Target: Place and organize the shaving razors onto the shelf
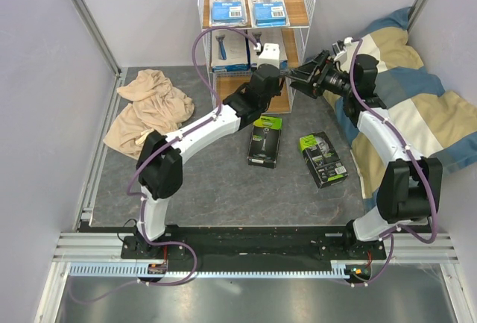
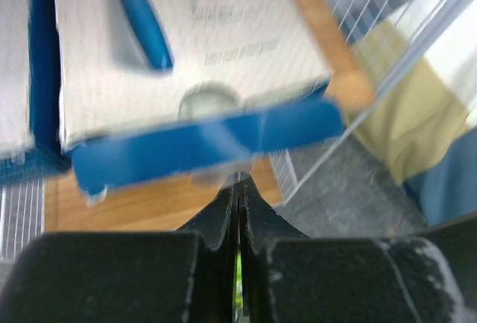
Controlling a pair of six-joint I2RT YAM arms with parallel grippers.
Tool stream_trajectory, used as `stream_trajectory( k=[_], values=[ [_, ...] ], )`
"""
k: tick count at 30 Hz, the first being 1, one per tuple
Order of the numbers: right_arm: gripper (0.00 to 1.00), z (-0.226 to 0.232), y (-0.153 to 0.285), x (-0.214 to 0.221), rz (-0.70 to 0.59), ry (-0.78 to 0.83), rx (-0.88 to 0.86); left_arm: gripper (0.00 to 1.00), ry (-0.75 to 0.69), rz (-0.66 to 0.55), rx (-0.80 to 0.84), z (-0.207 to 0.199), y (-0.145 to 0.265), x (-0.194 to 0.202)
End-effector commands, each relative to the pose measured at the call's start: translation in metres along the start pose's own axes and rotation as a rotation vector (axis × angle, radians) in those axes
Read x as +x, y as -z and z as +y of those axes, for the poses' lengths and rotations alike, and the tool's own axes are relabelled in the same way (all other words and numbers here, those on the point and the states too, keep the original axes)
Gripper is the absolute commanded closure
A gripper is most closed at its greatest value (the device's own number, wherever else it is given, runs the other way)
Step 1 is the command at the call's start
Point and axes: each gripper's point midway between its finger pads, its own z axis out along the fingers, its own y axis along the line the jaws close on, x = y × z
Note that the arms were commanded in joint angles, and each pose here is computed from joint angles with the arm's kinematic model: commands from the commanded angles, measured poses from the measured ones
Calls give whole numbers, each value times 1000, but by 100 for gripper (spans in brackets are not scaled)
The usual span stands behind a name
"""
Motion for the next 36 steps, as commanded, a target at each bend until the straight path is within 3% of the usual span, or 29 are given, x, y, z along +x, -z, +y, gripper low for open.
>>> stream_trajectory(
  k=[1, 12, 16, 21, 36],
  values=[
    [13, 3, 14, 9, -4, 55, 32, 92, 63, -99, 85, -2, 36, -39],
    [6, -33, 37, 48, 28, 75, 154, 58, 68, 10, 176, 12, 82, 1],
    [4, -52, 40, 65, 52, 67, 186, 53, 36, 64, 193, 15, 89, 20],
    [2, -71, 42, 90, 94, 50, 219, 23, 1, 177, 201, 18, 94, 53],
    [2, -133, 39, 165, 251, -6, 356, 7, 71, 365, 269, 28, 112, 115]
  ],
)
